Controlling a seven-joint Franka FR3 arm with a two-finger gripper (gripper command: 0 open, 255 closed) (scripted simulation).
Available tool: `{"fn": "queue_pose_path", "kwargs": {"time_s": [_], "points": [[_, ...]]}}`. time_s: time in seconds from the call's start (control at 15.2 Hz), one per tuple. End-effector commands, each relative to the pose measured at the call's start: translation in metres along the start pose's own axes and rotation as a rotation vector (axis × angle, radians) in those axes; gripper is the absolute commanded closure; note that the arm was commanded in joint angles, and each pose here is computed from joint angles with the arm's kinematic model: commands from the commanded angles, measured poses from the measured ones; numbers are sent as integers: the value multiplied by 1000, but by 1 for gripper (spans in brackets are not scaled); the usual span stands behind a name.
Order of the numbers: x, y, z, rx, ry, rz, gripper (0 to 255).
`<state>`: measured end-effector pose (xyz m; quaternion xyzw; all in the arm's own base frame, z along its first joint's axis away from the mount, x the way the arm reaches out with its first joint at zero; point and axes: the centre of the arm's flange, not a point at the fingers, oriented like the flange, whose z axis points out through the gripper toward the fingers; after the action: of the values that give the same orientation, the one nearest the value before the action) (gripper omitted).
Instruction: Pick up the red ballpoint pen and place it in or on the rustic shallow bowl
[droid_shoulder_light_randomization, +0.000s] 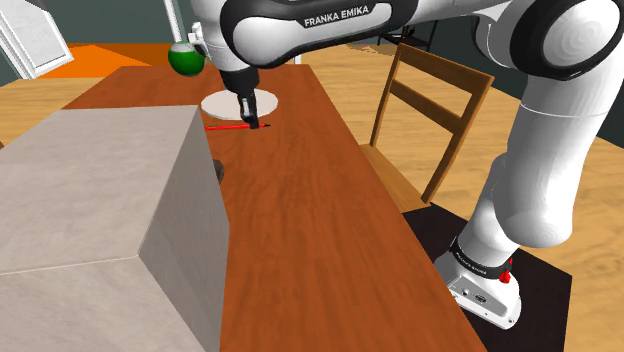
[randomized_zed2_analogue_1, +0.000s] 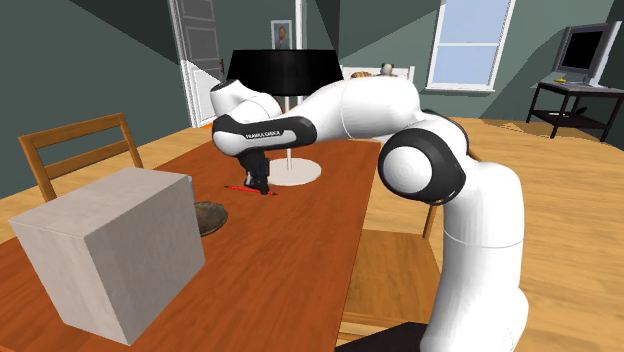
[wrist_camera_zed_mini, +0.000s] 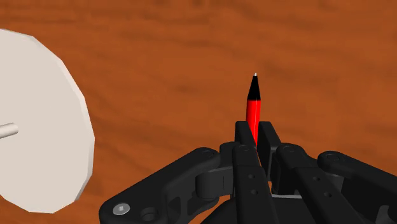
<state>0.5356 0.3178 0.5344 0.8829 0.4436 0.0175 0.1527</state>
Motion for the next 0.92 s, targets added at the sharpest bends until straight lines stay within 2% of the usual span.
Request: {"fn": "queue_pose_path", "kwargs": {"time_s": [0.0,0.4,0.86], "points": [[-2,3,-10,0,0,0,255],[-5,11,-36,0,0,0,255],[47,-57,-73,0,0,0,255]]}}
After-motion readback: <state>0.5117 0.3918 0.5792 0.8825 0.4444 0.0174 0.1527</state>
